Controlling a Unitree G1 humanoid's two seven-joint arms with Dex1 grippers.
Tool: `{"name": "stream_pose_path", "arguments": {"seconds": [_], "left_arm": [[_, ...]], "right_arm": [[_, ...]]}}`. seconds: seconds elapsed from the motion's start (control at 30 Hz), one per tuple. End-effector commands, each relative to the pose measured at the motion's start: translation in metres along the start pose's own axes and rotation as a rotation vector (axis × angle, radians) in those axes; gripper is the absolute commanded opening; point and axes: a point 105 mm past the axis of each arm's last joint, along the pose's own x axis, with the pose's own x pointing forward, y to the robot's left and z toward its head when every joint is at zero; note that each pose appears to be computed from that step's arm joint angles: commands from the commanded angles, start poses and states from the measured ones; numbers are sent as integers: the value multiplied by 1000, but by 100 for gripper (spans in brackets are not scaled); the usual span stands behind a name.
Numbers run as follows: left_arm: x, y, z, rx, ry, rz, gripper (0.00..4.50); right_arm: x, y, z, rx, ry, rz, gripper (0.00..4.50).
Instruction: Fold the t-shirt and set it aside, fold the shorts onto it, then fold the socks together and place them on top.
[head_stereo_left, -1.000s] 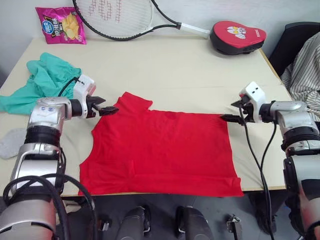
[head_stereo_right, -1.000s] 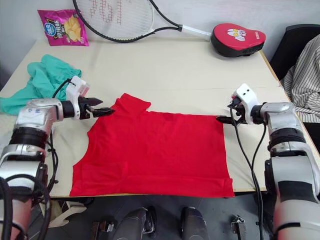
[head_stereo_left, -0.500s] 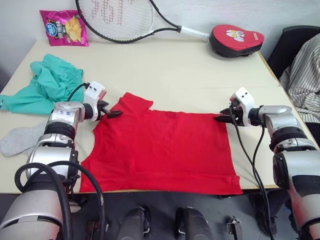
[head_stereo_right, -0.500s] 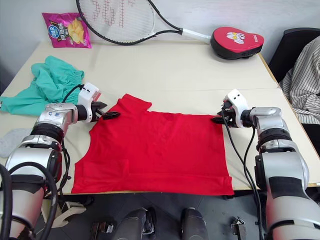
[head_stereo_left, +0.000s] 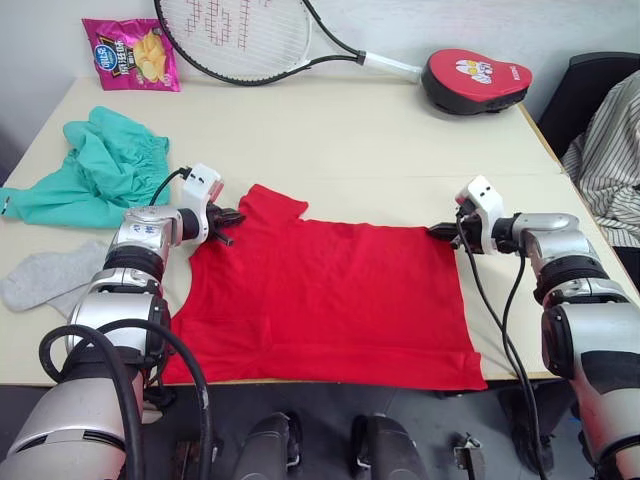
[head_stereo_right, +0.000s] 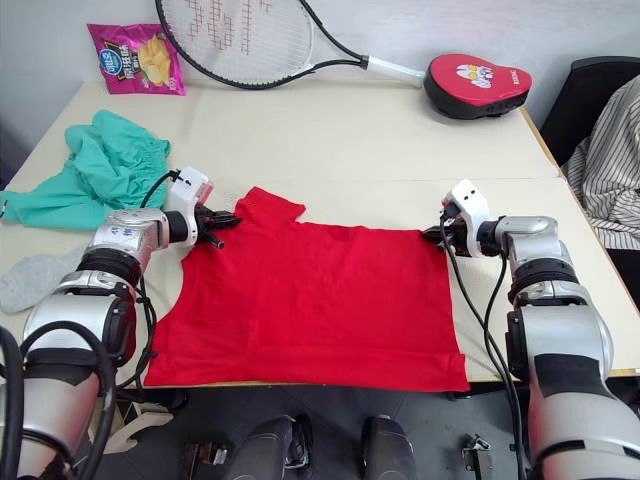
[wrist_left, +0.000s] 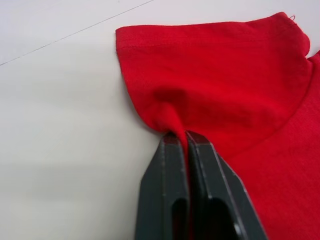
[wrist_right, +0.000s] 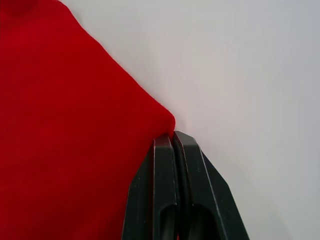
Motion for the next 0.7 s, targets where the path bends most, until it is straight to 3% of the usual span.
{"name": "stream_pose_path", "arguments": {"seconds": [0.03, 0.2, 0.7], "left_arm": [[-7, 7, -1, -44, -51, 19, 3], [-17, 11, 9, -69, -144, -8, 3], [-53, 15, 20, 101, -204, -91, 3]], "right_arm": [[-11, -6, 1, -5, -26, -10, 0], [-19, -10, 13, 9, -120, -20, 0], [-49, -9, 23, -18, -304, 37, 0]]}}
